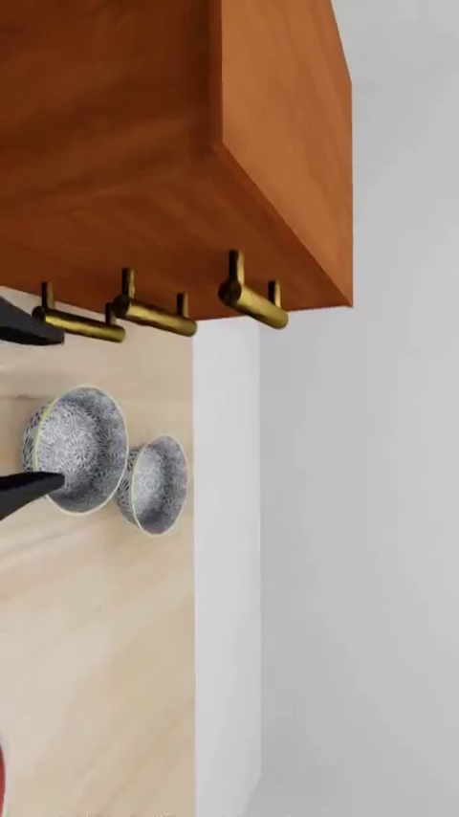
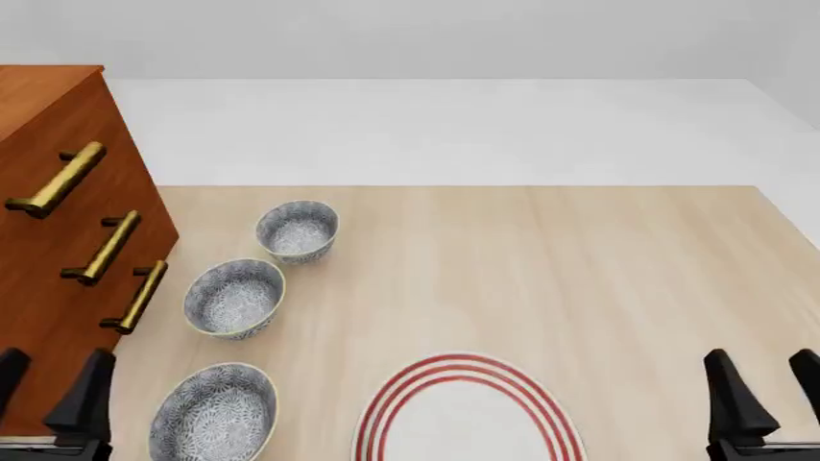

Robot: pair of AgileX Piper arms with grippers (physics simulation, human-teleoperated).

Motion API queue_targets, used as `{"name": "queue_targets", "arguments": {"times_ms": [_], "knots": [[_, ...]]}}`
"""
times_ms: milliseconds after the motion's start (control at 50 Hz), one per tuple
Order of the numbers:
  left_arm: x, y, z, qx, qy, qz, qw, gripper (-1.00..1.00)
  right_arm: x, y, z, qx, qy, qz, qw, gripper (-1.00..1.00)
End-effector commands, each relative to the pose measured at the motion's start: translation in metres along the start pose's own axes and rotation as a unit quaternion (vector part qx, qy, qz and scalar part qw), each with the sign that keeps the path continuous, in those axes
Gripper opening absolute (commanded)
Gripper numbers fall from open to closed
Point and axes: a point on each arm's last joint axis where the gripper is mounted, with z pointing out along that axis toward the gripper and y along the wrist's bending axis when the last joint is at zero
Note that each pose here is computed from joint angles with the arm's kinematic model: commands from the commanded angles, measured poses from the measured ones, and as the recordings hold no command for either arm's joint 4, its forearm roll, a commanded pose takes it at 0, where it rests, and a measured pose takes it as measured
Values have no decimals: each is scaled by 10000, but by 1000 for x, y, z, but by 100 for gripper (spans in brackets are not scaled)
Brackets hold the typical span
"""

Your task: Open the top drawer of the cabinet.

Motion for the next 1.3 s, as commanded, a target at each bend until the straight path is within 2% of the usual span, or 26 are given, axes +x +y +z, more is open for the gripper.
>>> {"name": "queue_targets", "arguments": {"times_ms": [20, 180, 300, 320, 340, 360, 380, 440, 620, 840, 1000, 1060, 1080, 1100, 1140, 1160, 1200, 1300], "knots": [[-5, -1, 0, 75, -42, 75, 9999, 100, -1, 0, 0, 0, 3, 0, 10000, 100], [-1, -1, 0, 134, -30, 236, 9996, 100, -1, 0, 0, 0, 3, -2, 10000, 100], [-8, -2, -1, 152, -142, 416, 9989, 100, -1, 0, 0, 1, 2, -1, 10000, 100], [-7, -1, 0, 86, -283, 810, 9963, 100, -1, 0, 0, 0, 2, 0, 10000, 100], [-7, -1, 0, 68, -284, 826, 9962, 100, -1, 0, 0, 0, 2, -1, 10000, 100], [-9, -1, -1, 54, -232, 698, 9973, 100, -1, 0, 0, 0, 2, -1, 10000, 100], [-10, 0, -1, 29, -234, 755, 9969, 100, -1, 0, 0, 0, 2, -2, 10000, 100], [-12, 0, -1, -35, -420, 1220, 9916, 100, -1, 0, 0, -1, 3, -1, 10000, 100], [-17, 1, -1, -102, -391, 1481, 9881, 100, -1, 0, 0, -1, 3, -1, 10000, 100], [-30, 1, -3, -174, -549, 2140, 9751, 100, -1, 0, 0, 0, 3, -2, 10000, 100], [-38, 0, -5, -185, -605, 2428, 9680, 100, -1, 0, 0, -1, 2, -2, 10000, 100], [-40, 0, -5, -214, -689, 2650, 9615, 100, -1, 0, 0, -1, 3, -1, 10000, 100], [-40, 0, -5, -214, -689, 2650, 9615, 100, -1, 0, 0, -1, 3, -1, 10000, 100], [-39, 1, -5, -294, -727, 2781, 9573, 100, -1, 0, 0, -1, 3, -1, 10000, 100], [-43, 1, -5, -291, -714, 2809, 9566, 100, -1, 0, 0, 0, 3, -1, 10000, 100], [-42, 1, -5, -293, -752, 2933, 9526, 100, -1, 0, 0, 1, 3, -1, 10000, 100], [-45, 1, -6, -288, -744, 2927, 9529, 100, -1, 0, 0, -1, 3, -1, 10000, 100], [-48, 1, -7, -298, -772, 3117, 9466, 100, -1, 0, 0, -2, 3, -2, 10000, 100]]}}
